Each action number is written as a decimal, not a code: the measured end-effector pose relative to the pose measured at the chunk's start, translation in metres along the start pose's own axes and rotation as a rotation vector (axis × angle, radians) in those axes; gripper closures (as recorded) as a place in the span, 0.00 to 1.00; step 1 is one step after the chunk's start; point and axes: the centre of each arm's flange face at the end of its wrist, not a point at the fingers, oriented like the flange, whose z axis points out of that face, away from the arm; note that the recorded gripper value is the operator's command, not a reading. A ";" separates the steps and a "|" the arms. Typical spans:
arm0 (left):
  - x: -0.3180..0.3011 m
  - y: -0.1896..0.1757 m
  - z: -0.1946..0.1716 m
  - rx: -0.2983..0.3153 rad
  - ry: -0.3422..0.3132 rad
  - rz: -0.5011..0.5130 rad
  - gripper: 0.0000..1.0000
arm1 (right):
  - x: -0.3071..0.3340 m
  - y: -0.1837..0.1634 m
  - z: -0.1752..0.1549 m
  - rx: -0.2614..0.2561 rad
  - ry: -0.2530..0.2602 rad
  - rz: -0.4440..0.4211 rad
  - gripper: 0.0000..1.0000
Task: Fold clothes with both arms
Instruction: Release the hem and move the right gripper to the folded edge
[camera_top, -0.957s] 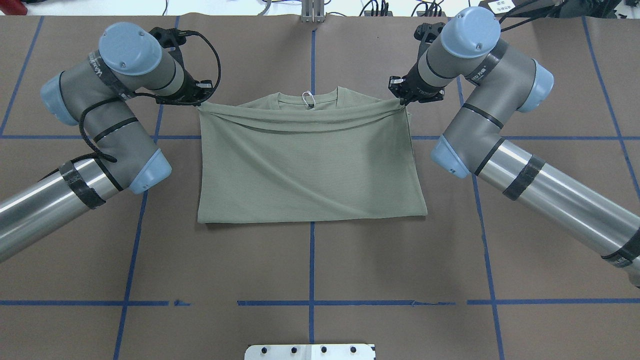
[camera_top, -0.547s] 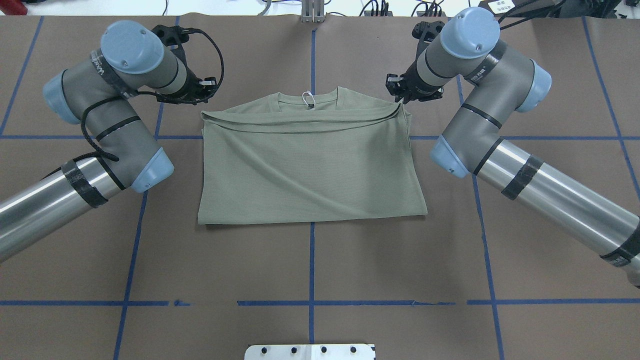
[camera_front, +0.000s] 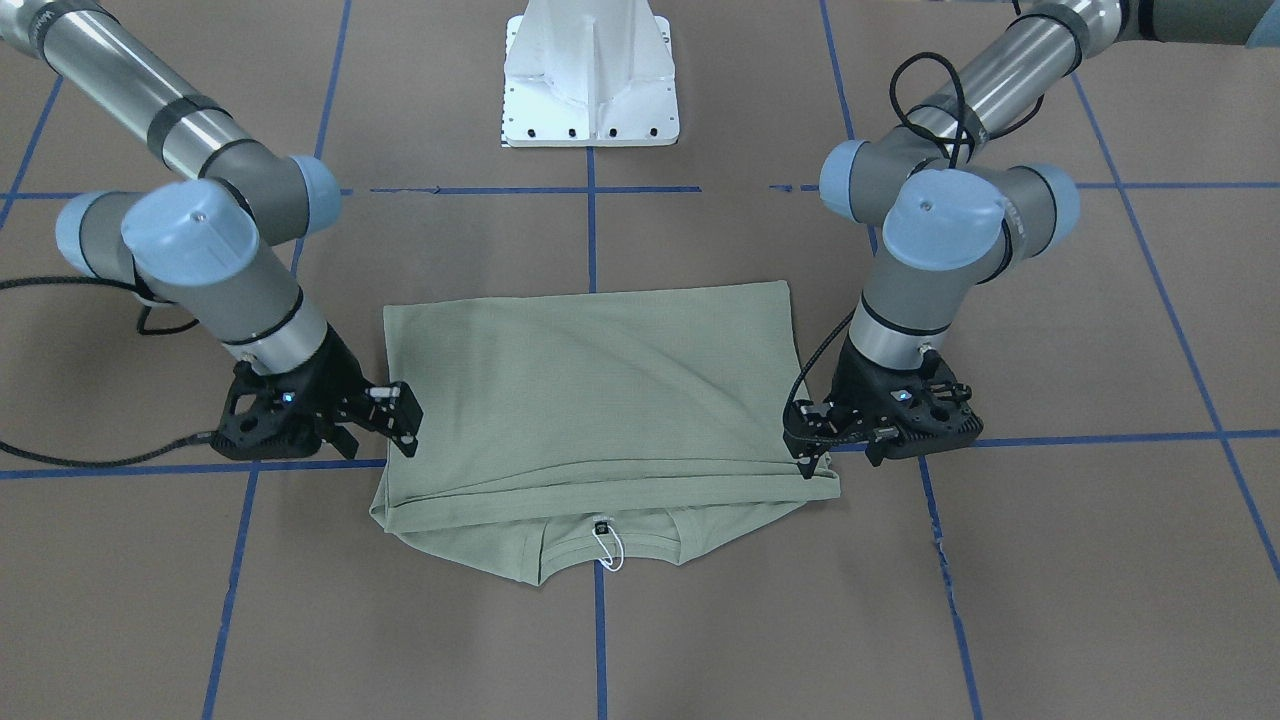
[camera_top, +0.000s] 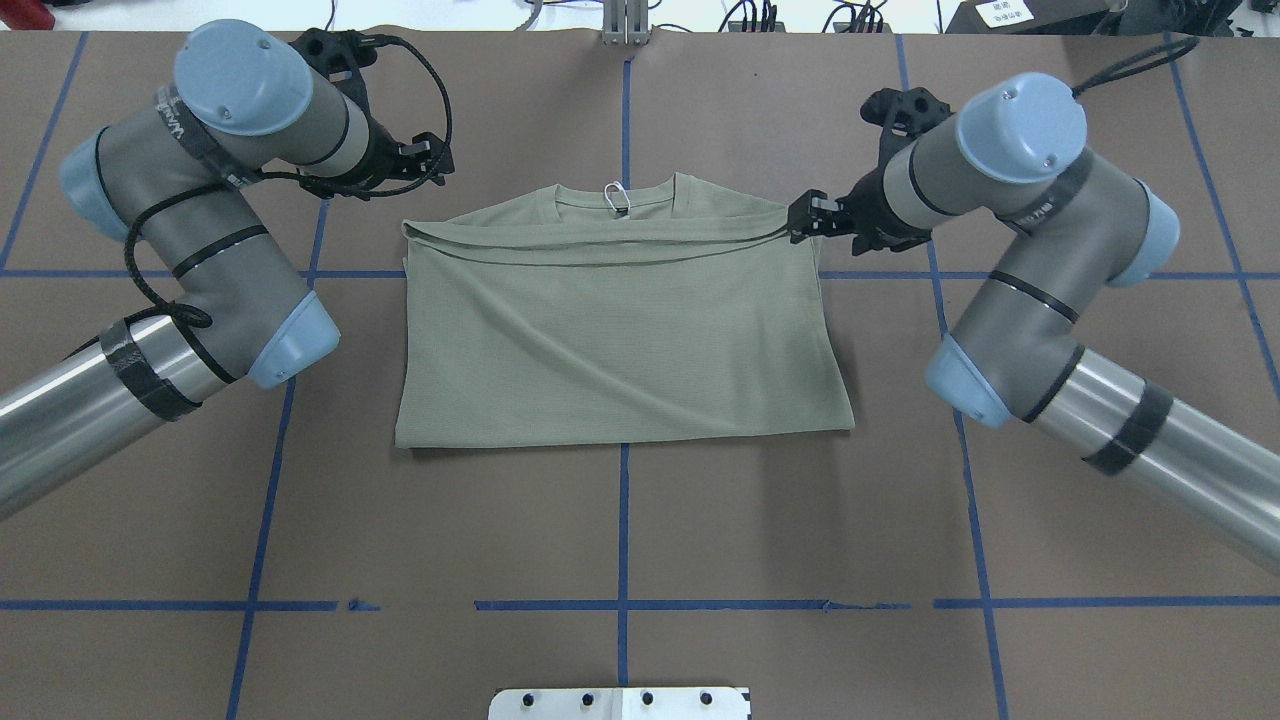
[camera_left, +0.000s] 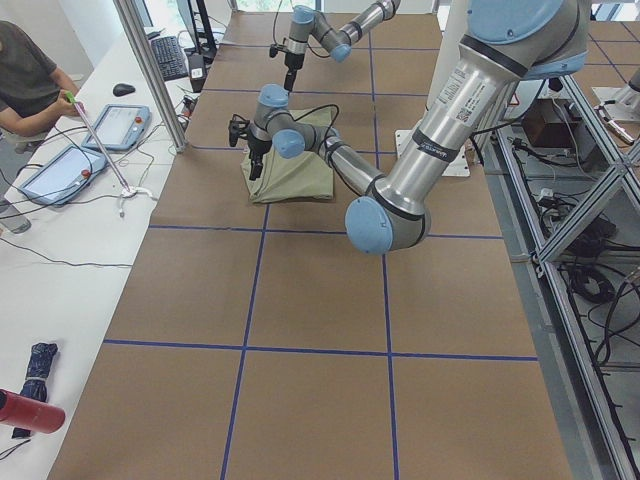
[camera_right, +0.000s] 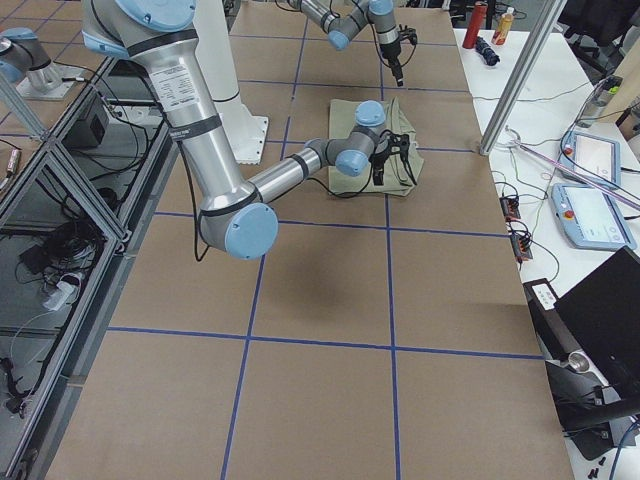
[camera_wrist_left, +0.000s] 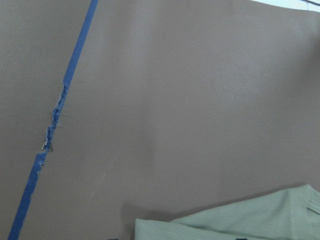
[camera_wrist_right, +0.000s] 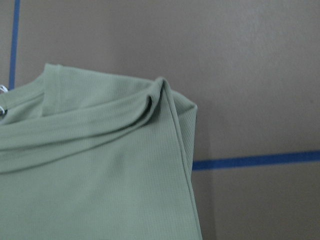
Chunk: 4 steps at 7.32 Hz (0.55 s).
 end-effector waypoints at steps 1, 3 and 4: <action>0.007 0.006 -0.023 -0.004 -0.005 -0.001 0.00 | 0.003 0.037 0.011 -0.013 0.016 0.020 0.01; 0.011 0.014 -0.047 -0.005 -0.004 0.000 0.00 | 0.001 0.091 0.041 -0.018 0.057 0.000 0.07; 0.011 0.015 -0.051 -0.005 -0.003 0.001 0.00 | 0.002 0.101 0.047 -0.019 0.066 -0.007 0.41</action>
